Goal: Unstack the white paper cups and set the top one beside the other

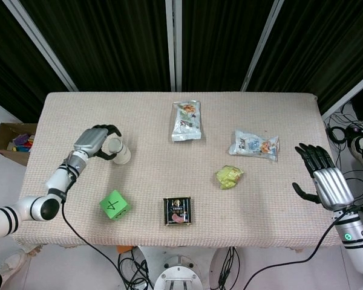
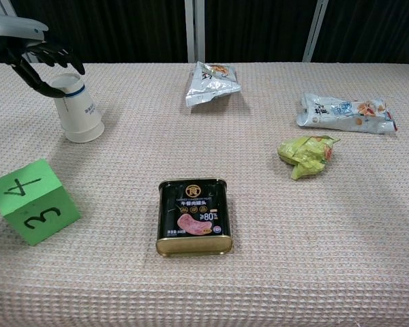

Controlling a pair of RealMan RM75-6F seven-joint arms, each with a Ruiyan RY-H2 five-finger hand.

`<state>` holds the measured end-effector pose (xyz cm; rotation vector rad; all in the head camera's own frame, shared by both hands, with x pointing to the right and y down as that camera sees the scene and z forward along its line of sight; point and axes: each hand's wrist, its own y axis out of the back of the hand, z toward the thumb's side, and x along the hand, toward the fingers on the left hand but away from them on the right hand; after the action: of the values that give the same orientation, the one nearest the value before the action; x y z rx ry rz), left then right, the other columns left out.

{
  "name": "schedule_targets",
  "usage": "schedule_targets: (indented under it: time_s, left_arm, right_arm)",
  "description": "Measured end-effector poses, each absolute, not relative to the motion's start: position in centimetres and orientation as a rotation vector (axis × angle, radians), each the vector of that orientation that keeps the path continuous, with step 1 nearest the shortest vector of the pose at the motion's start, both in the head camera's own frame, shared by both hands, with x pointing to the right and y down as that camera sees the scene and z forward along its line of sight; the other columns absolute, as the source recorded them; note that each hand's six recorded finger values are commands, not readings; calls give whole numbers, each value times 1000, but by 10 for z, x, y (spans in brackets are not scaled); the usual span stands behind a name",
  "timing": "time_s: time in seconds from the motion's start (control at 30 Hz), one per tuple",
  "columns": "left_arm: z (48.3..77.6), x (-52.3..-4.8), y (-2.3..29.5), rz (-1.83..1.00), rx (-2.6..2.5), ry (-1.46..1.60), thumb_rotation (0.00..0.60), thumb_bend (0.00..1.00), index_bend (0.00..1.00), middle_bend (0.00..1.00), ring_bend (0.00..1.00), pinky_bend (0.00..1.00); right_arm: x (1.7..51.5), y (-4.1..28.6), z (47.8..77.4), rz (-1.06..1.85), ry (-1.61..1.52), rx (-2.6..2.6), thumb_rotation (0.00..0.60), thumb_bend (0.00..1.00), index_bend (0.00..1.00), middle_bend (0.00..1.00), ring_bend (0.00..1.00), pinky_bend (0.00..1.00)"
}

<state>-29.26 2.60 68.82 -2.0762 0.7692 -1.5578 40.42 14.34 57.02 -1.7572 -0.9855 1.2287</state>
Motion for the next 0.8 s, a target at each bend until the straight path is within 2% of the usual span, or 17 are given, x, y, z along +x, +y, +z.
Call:
schedule_targets:
  time_s: [0.43,0.8]
  left_arm:
    - [687,-295,26,-1570,-2081,778,600,315,322,169,125,126]
    - [688,-293,25,-1580,-2077,765,600,364,386,169,124,126]
  right_arm:
    - [408,145,573,1239,-996,-1762,600,267,57,59,0,0]
    - [412,146,573,1249,-1009,-1759,600,266,57,58,0,0]
